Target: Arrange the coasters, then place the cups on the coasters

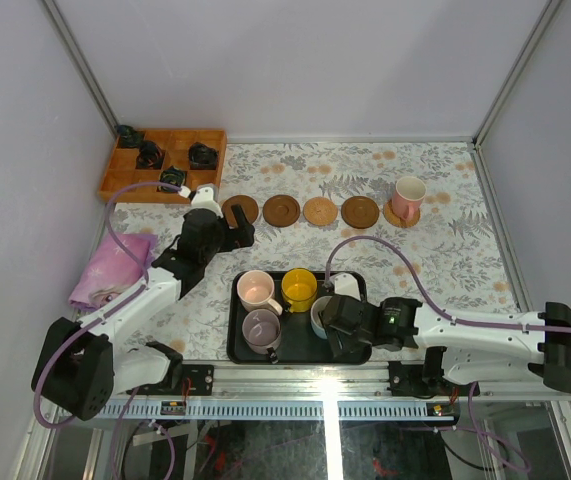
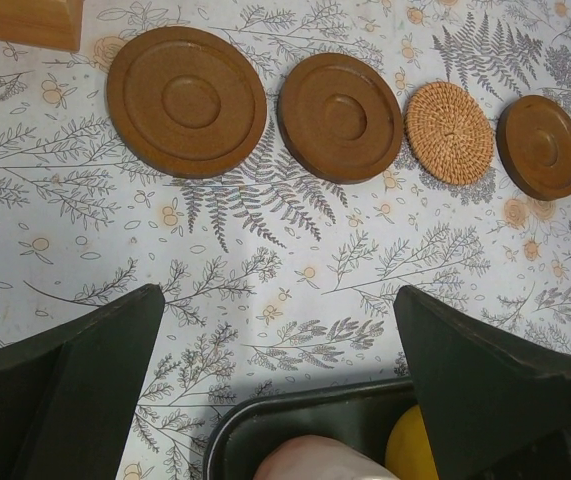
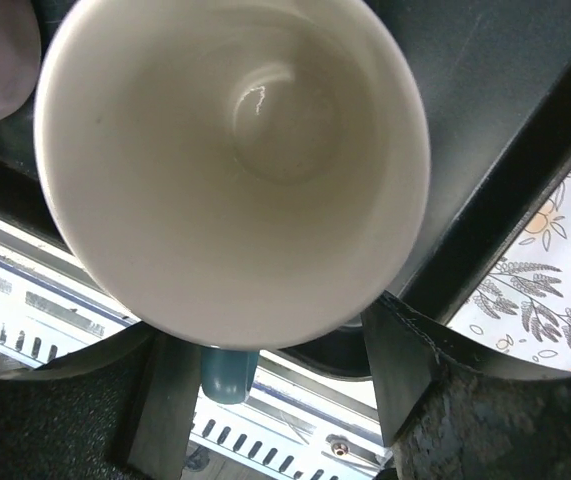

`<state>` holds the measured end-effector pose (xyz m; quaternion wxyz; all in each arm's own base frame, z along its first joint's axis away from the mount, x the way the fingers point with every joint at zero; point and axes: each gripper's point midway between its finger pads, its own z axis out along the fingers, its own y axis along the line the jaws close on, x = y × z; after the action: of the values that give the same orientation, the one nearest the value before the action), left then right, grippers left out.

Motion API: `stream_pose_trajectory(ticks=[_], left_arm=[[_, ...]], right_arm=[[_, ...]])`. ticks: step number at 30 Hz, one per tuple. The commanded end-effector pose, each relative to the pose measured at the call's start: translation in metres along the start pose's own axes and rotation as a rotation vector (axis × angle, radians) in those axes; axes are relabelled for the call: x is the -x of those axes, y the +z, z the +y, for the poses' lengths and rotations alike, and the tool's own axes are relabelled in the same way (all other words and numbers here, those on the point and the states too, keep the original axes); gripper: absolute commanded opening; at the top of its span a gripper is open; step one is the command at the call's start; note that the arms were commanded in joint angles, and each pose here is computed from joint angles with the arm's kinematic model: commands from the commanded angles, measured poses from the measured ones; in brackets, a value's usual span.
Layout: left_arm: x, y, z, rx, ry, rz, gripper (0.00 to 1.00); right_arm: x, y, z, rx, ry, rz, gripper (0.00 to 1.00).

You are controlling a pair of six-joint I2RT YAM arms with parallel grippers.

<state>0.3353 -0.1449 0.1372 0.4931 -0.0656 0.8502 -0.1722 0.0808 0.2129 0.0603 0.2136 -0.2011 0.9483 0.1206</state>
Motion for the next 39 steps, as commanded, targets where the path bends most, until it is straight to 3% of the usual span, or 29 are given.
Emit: stream_pose_trajectory(ticks=[1, 8, 15, 16, 17, 18, 19, 27, 39], left_arm=[[0.001, 0.002, -0.004, -0.008, -0.004, -0.009, 1.00], [-0.004, 0.003, -0.002, 0.000, -0.003, 0.002, 1.00], [-0.005, 0.004, -0.003, -0.001, -0.001, 0.006, 1.00], [-0.005, 0.004, -0.003, -0.002, -0.001, 0.007, 1.00], [-0.006, 0.004, -0.003, -0.002, 0.001, 0.009, 1.00], [-0.006, 0.004, -0.003, -0.001, 0.001, 0.010, 1.00], [-0.007, 0.004, -0.003, 0.000, 0.001, 0.011, 1.00], [-0.010, 0.005, -0.004, -0.001, 0.003, 0.019, 1.00], [-0.013, 0.006, -0.002, 0.009, 0.010, 0.021, 1.00]], right_arm=[[0.013, 0.005, 0.007, 0.001, -0.008, -0.066, 0.66], [0.012, 0.009, 0.008, -0.006, -0.026, -0.057, 0.62], [0.008, 0.011, 0.007, -0.008, -0.027, -0.044, 0.48], [0.007, 0.012, 0.007, -0.009, -0.028, -0.039, 0.42], [0.006, 0.012, 0.007, -0.010, -0.031, -0.036, 0.15], [0.005, 0.012, 0.007, -0.011, -0.029, -0.034, 0.02], [0.004, 0.013, 0.006, -0.012, -0.029, -0.031, 0.00], [0.002, 0.010, 0.005, -0.019, -0.040, -0.024, 0.00], [0.054, -0.041, -0.026, -0.213, 0.032, -0.245, 0.00]])
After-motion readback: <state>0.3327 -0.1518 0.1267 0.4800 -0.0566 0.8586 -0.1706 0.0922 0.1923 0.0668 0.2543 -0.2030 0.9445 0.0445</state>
